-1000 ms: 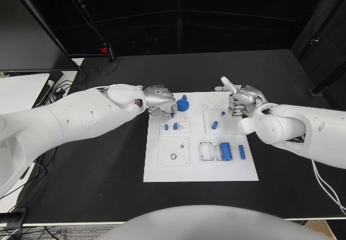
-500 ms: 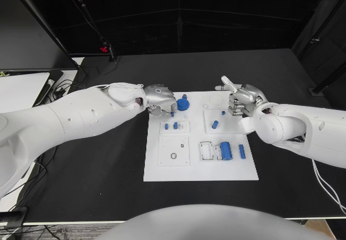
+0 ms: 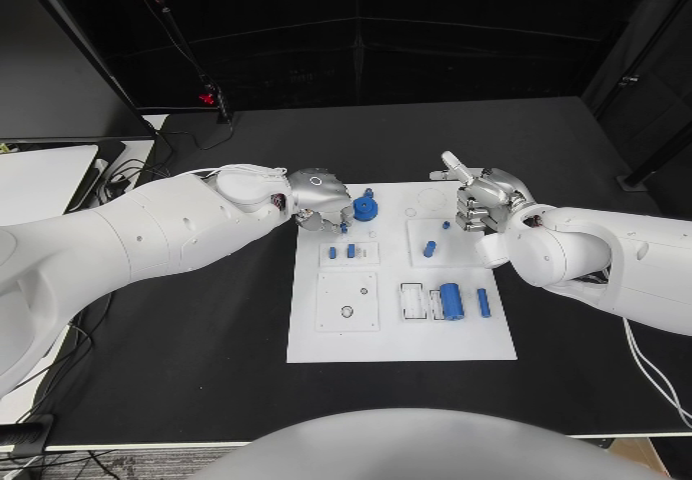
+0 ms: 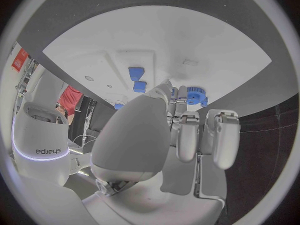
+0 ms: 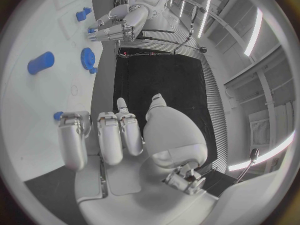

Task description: Assemble the parts on the task board

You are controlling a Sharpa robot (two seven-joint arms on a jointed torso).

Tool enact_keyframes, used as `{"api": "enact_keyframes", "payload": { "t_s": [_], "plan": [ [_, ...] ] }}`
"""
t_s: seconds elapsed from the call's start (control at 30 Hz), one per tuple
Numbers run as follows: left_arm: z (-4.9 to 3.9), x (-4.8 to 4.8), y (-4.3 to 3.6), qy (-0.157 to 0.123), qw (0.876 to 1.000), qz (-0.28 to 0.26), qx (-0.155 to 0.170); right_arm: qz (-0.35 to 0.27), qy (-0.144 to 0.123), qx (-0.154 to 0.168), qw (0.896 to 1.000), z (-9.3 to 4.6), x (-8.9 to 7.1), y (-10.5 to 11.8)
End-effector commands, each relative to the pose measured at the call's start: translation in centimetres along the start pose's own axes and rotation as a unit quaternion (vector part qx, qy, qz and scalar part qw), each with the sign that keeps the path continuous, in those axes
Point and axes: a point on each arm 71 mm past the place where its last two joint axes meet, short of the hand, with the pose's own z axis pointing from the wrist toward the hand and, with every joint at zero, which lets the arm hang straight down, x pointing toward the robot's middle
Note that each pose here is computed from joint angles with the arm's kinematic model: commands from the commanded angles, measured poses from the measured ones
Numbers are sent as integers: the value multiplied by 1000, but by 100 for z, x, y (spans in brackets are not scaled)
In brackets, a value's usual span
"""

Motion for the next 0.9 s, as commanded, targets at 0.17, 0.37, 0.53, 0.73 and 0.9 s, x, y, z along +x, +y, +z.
{"api": "enact_keyframes", "payload": {
  "t_s": [0.17, 0.37, 0.53, 0.73, 0.9],
  "plan": [
    [20, 66, -73, 16, 1000, -6, 23, 0, 3, -5, 1000, 2, 8, 15],
    [20, 63, -83, 13, 1000, -5, 28, -1, 2, -5, 1000, 3, 7, 14],
    [16, 56, -88, 7, 999, -2, 32, -1, 2, -5, 1000, 3, 2, 14],
    [10, 45, -94, -3, 999, 3, 35, -1, 1, -5, 1000, 4, -1, 13],
    [5, 38, -95, -8, 999, 5, 36, -1, 1, -5, 1000, 5, 0, 13]
  ]
}}
